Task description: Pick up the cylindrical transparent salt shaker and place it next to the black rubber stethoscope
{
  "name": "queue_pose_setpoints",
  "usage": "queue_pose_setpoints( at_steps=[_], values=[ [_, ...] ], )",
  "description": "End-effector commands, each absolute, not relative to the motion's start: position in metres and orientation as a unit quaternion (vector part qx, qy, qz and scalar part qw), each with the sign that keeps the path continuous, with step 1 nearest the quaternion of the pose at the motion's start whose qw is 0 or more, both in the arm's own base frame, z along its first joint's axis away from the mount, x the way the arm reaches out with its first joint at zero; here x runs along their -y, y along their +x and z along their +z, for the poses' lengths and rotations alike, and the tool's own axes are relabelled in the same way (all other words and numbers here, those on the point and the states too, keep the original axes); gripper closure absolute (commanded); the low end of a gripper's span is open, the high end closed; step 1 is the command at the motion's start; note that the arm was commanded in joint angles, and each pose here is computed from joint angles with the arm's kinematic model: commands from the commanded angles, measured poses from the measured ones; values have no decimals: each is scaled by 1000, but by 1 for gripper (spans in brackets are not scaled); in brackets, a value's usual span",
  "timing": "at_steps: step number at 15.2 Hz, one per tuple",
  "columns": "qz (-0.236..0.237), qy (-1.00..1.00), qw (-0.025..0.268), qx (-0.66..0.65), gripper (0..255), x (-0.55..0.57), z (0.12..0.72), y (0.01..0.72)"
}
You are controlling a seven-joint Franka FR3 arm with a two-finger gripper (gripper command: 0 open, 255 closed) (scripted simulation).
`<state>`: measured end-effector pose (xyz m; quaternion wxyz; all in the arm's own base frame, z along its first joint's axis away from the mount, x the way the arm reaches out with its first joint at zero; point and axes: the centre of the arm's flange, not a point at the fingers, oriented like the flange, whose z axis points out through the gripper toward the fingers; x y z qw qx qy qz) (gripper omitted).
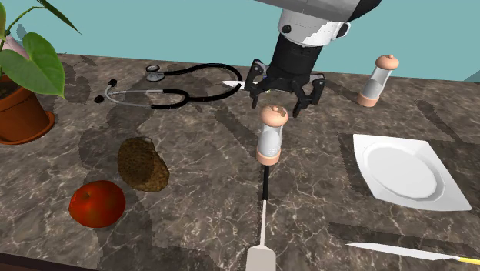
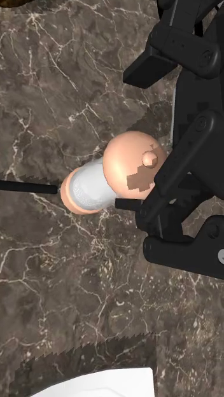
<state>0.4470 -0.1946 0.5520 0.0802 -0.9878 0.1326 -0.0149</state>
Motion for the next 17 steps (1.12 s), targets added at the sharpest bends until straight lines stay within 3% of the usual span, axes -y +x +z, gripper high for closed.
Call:
queue_pose_setpoints(
  at_steps=[1, 8, 16, 17],
  values=[
    [-15, -987, 81, -137, 0, 207, 545, 453],
    [-15, -987, 81, -137, 0, 201, 511, 455],
    [-15, -987, 81, -137, 0, 201, 511, 455],
    [-15, -987, 81, -137, 255, 201, 511, 455]
  ],
)
